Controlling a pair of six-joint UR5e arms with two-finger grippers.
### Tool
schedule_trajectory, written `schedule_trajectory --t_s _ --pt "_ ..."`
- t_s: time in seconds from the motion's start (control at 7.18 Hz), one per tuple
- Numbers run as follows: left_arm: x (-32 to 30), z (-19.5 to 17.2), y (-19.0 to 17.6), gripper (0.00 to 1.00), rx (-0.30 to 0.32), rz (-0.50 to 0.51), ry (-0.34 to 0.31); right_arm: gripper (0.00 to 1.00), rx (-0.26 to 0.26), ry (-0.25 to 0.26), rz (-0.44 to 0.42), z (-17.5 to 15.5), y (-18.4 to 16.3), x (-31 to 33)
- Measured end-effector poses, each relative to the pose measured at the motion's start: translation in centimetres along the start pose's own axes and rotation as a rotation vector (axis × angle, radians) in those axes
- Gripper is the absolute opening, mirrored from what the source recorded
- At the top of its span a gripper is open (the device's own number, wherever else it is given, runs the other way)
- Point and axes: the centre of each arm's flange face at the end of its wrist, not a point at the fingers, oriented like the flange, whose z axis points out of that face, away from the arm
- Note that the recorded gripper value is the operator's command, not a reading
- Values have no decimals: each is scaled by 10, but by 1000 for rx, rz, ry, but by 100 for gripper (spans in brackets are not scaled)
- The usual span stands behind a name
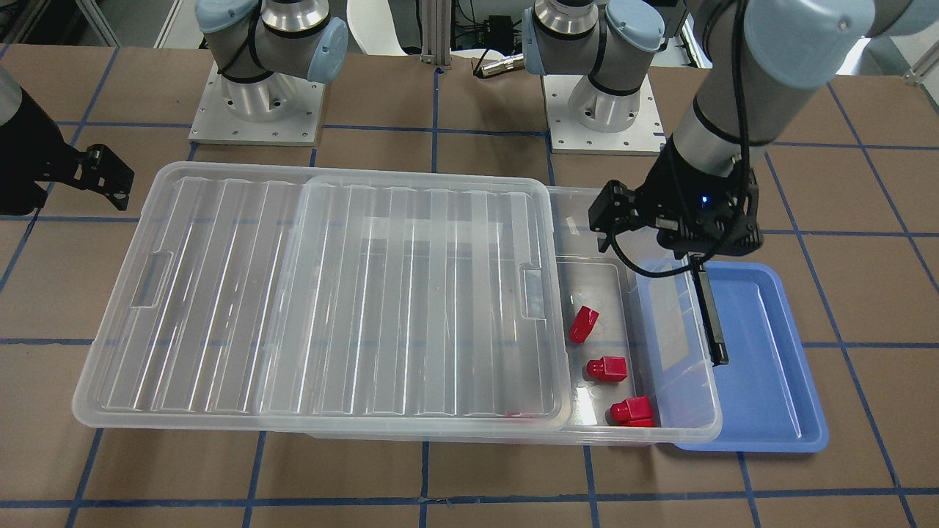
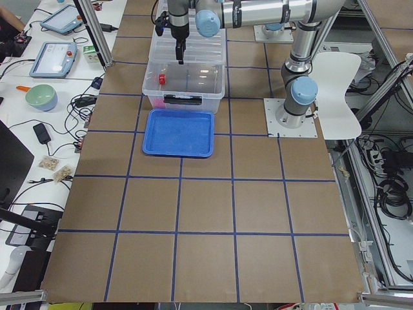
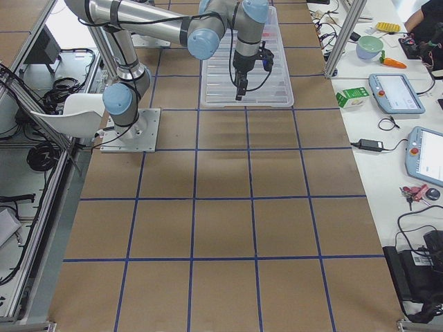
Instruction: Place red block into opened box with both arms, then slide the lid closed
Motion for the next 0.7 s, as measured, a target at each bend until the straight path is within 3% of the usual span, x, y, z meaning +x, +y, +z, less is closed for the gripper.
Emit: schedule_trajectory --t_s 0.28,0.7 --pt "32 -40 22 100 47 23 -51 100 20 9 6 5 -5 6" --pt "14 -52 32 100 62 -15 -40 100 1 12 5 36 -32 13"
